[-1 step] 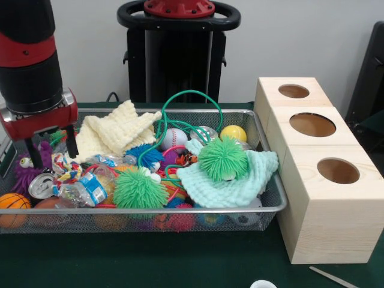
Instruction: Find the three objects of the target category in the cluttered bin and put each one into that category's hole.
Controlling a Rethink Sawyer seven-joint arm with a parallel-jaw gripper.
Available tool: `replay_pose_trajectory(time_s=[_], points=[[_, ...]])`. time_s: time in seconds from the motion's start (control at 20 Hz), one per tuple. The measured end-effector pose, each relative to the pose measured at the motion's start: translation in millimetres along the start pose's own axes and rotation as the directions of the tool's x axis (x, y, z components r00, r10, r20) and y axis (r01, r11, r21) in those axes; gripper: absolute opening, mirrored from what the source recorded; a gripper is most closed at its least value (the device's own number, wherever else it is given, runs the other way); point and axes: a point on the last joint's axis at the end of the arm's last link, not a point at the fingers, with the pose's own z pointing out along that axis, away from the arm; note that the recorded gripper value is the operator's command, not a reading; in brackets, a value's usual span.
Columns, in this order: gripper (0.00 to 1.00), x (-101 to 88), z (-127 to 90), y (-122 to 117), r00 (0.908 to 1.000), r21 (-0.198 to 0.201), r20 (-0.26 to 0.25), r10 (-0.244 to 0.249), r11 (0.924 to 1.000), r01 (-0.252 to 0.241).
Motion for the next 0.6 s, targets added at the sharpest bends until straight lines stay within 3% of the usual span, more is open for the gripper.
replay_pose_trajectory(time_s=[0.6], points=[[1.00,27.0,55.7,2.1,0.9982,0.001,-0.048,-0.035,0.9994,0.036]])
